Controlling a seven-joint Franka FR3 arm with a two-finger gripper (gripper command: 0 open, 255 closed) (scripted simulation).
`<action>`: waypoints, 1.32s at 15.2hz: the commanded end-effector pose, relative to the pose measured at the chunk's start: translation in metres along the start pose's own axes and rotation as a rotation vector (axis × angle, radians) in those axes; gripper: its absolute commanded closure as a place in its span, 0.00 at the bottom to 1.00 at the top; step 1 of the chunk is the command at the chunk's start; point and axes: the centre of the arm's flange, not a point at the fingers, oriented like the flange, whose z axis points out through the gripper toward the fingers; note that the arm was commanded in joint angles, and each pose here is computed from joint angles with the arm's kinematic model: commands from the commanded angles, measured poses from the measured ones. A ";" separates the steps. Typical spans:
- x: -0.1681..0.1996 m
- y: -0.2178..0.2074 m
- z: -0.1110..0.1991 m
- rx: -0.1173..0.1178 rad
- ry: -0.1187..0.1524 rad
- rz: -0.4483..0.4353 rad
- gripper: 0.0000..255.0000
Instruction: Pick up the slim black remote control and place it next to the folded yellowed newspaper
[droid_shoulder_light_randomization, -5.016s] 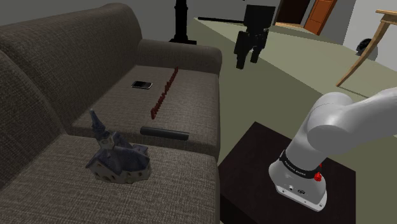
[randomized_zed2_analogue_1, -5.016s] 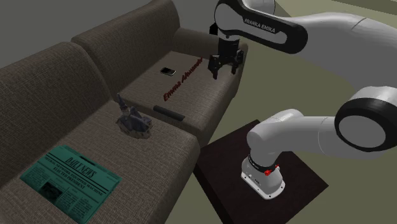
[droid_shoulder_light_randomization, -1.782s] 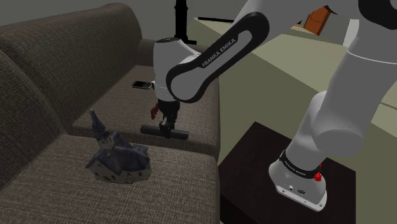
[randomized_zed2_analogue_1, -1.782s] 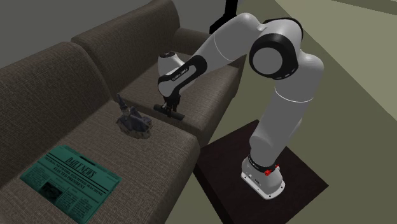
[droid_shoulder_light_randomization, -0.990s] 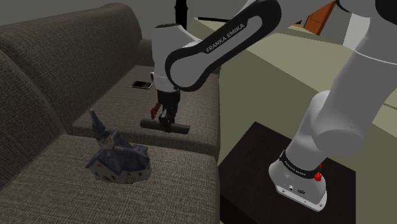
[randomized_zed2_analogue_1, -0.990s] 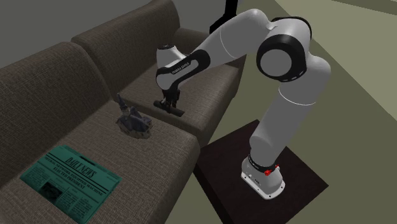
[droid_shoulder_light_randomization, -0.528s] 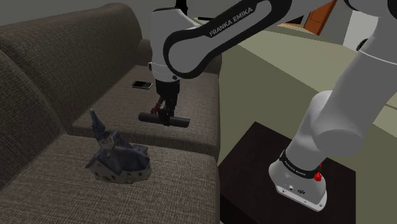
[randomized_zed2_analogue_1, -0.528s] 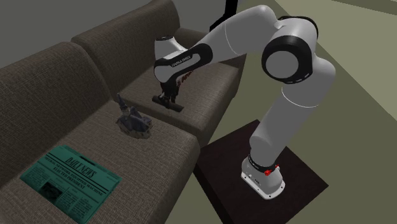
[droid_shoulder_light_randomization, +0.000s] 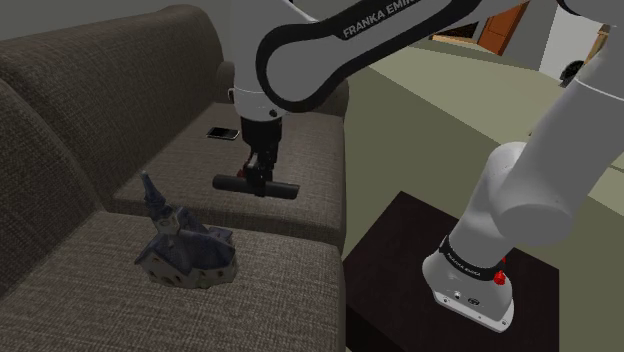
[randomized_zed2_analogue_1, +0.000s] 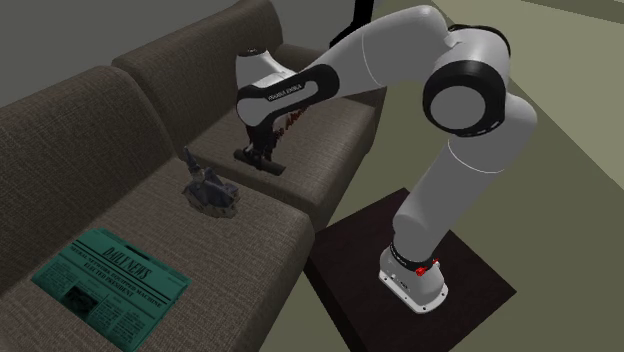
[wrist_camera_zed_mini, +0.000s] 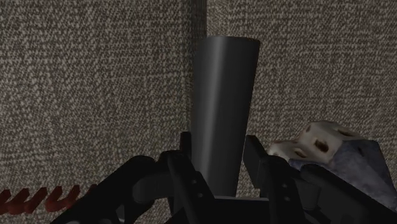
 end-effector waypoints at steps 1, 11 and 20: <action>-0.012 -0.025 0.000 0.000 0.000 0.001 1.00; -0.056 -0.148 0.010 0.000 0.000 0.001 1.00; -0.097 -0.260 0.019 0.000 0.000 0.001 1.00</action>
